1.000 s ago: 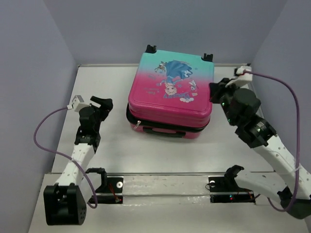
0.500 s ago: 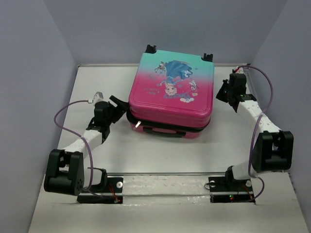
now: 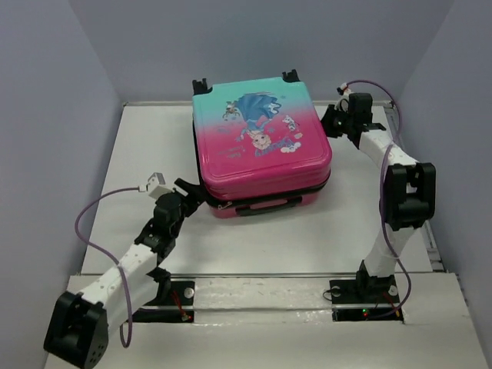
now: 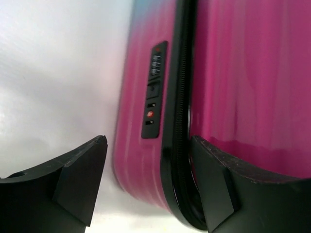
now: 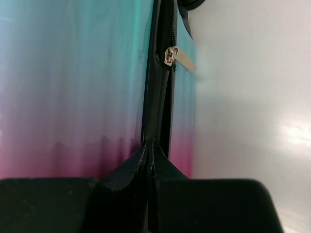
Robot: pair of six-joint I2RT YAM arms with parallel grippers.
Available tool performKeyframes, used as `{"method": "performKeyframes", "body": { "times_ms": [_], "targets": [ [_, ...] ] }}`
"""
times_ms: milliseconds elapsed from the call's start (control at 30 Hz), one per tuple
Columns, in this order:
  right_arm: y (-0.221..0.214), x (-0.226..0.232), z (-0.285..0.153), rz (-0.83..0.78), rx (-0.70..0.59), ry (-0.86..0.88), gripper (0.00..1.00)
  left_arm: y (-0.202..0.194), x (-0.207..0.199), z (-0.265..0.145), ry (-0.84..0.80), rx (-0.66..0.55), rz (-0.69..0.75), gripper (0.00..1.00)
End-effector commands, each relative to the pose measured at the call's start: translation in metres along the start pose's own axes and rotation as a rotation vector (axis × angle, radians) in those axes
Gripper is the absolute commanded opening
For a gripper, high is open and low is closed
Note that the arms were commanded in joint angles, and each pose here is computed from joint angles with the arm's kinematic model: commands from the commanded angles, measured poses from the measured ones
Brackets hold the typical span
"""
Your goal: Pack the luggage
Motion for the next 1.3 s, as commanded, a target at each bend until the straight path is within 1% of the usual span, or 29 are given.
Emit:
{"method": "performKeyframes", "body": {
  "times_ms": [0, 67, 167, 200, 233, 267, 300, 333, 433, 467, 500, 533, 567, 667, 700, 733, 800, 833, 867, 900, 933, 967, 1000, 1033, 1100, 1133, 1167, 1233, 1267],
  "targets": [
    [0.060, 0.135, -0.017, -0.069, -0.063, 0.716, 0.07, -0.015, -0.067, -0.044, -0.287, 0.127, -0.063, 0.82],
    [0.064, 0.130, -0.006, -0.038, -0.055, 0.664, 0.07, -0.009, -0.091, -0.059, -0.388, 0.104, -0.094, 0.82],
    [0.057, 0.124, 0.012, 0.007, -0.017, 0.668, 0.07, -0.002, -0.123, -0.063, -0.438, 0.083, -0.055, 0.84],
    [0.057, 0.122, 0.017, 0.003, -0.018, 0.666, 0.07, 0.005, -0.151, -0.073, -0.501, 0.083, -0.043, 0.84],
    [0.057, 0.121, 0.019, 0.002, -0.017, 0.663, 0.07, 0.004, -0.164, -0.076, -0.523, 0.094, -0.031, 0.85],
    [0.056, 0.118, 0.021, -0.008, -0.010, 0.630, 0.11, 0.003, -0.184, -0.081, -0.557, 0.110, -0.019, 0.86],
    [0.058, 0.116, 0.022, -0.016, -0.010, 0.602, 0.15, 0.003, -0.192, -0.083, -0.572, 0.108, -0.005, 0.86],
    [0.062, 0.111, 0.022, -0.042, -0.014, 0.539, 0.31, 0.008, -0.208, -0.085, -0.598, 0.093, 0.021, 0.87],
    [0.073, 0.104, 0.014, -0.100, -0.050, 0.417, 0.59, 0.033, -0.231, -0.092, -0.578, -0.013, 0.081, 0.90],
    [0.073, 0.102, 0.011, -0.130, -0.058, 0.384, 0.66, 0.044, -0.238, -0.099, -0.595, -0.054, 0.105, 0.94],
    [0.083, 0.104, -0.002, -0.155, -0.097, 0.348, 0.75, 0.060, -0.259, -0.112, -0.645, -0.087, 0.094, 0.95],
    [0.084, 0.102, -0.006, -0.173, -0.109, 0.318, 0.82, 0.063, -0.269, -0.113, -0.656, -0.101, 0.130, 0.99],
    [0.093, 0.107, -0.020, -0.196, -0.140, 0.313, 0.85, 0.079, -0.291, -0.128, -0.680, -0.121, 0.126, 0.99],
    [0.099, 0.111, -0.039, -0.232, -0.175, 0.294, 0.92, 0.089, -0.309, -0.122, -0.626, -0.159, 0.165, 0.99],
    [0.100, 0.114, -0.051, -0.237, -0.191, 0.280, 0.92, 0.098, -0.312, -0.121, -0.583, -0.194, 0.163, 0.99],
    [0.099, 0.115, -0.058, -0.240, -0.199, 0.275, 0.93, 0.103, -0.310, -0.106, -0.536, -0.217, 0.176, 0.99],
    [0.091, 0.121, -0.079, -0.242, -0.228, 0.279, 0.93, 0.112, -0.308, -0.086, -0.498, -0.205, 0.192, 0.99],
    [0.094, 0.125, -0.087, -0.242, -0.277, 0.286, 0.93, 0.136, -0.291, -0.051, -0.395, -0.250, 0.193, 0.99],
    [0.090, 0.127, -0.094, -0.237, -0.290, 0.286, 0.93, 0.121, -0.292, -0.039, -0.412, -0.161, 0.187, 0.99],
    [0.078, 0.129, -0.109, -0.231, -0.299, 0.283, 0.93, 0.147, -0.277, -0.017, -0.393, -0.143, 0.140, 0.99],
    [0.073, 0.131, -0.116, -0.230, -0.311, 0.283, 0.93, 0.150, -0.259, 0.019, -0.321, -0.109, 0.130, 0.99],
    [0.071, 0.133, -0.123, -0.222, -0.334, 0.284, 0.92, 0.155, -0.248, 0.035, -0.290, -0.074, 0.127, 0.99],
    [0.065, 0.134, -0.130, -0.219, -0.341, 0.282, 0.92, 0.172, -0.242, 0.045, -0.266, -0.094, 0.124, 0.99],
    [0.051, 0.135, -0.143, -0.217, -0.348, 0.281, 0.92, 0.172, -0.230, 0.066, -0.220, -0.080, 0.146, 0.99],
    [0.036, 0.143, -0.154, -0.209, -0.367, 0.292, 0.92, 0.176, -0.215, 0.080, -0.180, -0.072, 0.134, 0.99],
    [0.028, 0.143, -0.159, -0.197, -0.367, 0.290, 0.93, 0.175, -0.206, 0.084, -0.183, -0.032, 0.117, 0.99],
    [0.009, 0.140, -0.167, -0.158, -0.368, 0.271, 0.92, 0.166, -0.195, 0.082, -0.199, -0.017, 0.091, 0.99],
    [-0.019, 0.145, -0.171, -0.127, -0.342, 0.277, 0.86, 0.156, -0.186, 0.067, -0.240, -0.026, 0.068, 0.99],
    [-0.044, 0.142, -0.175, -0.103, -0.328, 0.261, 0.78, 0.151, -0.178, 0.041, -0.288, -0.071, 0.045, 0.99]
  ]
}}
Point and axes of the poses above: each gripper's point midway between its finger pads, its own z axis out along the fingers, its own x axis along the line the jaws close on, y = z × x, the point moved 6 cm from there along -z, back along the fingers, and after that the axes turned 12 degrees about -z, right-handed, at the moved point
